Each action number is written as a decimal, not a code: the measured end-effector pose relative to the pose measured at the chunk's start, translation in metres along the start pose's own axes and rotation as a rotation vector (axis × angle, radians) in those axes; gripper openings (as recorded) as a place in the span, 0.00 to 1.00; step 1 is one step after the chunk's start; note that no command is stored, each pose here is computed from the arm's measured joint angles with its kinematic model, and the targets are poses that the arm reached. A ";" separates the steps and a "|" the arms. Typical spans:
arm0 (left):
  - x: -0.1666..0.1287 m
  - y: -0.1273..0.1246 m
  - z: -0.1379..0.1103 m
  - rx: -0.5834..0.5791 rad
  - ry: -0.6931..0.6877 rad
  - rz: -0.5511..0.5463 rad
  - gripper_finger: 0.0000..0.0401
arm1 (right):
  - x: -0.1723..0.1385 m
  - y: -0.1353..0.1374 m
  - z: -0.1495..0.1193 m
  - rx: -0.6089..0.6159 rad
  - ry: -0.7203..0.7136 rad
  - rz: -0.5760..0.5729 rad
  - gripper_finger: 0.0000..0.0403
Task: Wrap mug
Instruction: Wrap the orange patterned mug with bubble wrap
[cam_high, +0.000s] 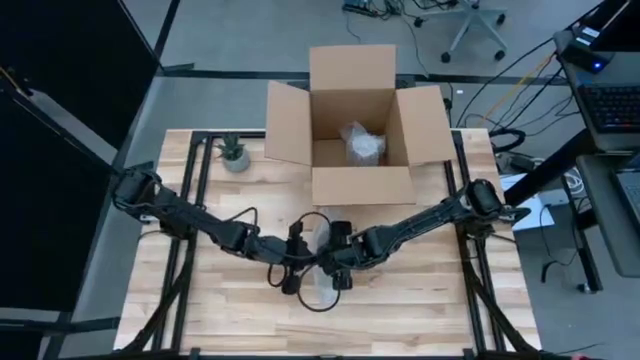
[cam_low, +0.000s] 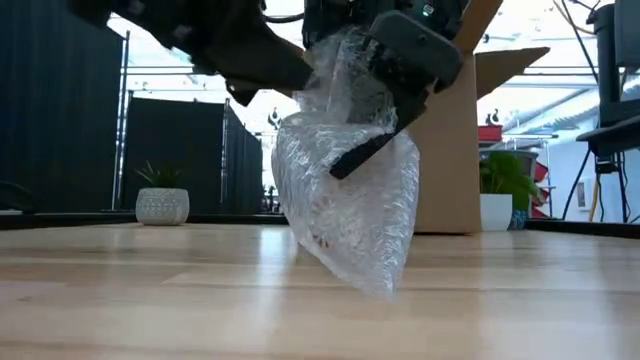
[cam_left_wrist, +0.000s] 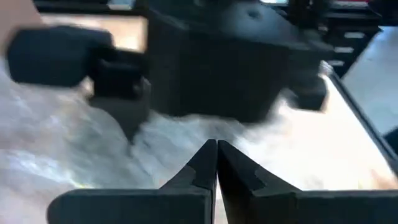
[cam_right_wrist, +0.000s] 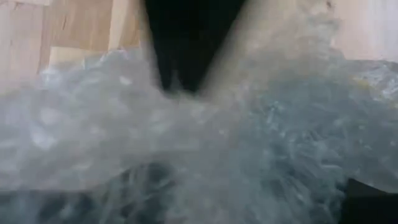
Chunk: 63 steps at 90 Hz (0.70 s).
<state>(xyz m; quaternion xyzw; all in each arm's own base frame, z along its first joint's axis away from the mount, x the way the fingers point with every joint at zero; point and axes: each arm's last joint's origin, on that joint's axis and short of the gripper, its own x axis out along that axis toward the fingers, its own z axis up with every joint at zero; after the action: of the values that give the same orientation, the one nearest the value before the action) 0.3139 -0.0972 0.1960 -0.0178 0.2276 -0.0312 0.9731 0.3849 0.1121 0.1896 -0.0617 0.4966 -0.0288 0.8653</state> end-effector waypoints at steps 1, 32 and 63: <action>0.001 0.001 0.000 0.000 -0.001 0.004 0.00 | 0.000 0.000 0.000 0.000 0.000 0.000 0.53; 0.031 0.034 -0.020 -0.053 0.076 0.050 0.00 | 0.000 0.000 -0.001 -0.012 0.008 -0.004 0.53; 0.033 0.035 -0.022 -0.074 0.081 0.056 0.00 | -0.045 -0.009 0.017 -0.037 0.070 -0.010 0.53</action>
<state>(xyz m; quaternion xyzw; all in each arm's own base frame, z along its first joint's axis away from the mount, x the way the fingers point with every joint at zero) 0.3356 -0.0648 0.1602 -0.0461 0.2683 0.0037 0.9622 0.3764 0.1092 0.2381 -0.0790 0.5267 -0.0262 0.8459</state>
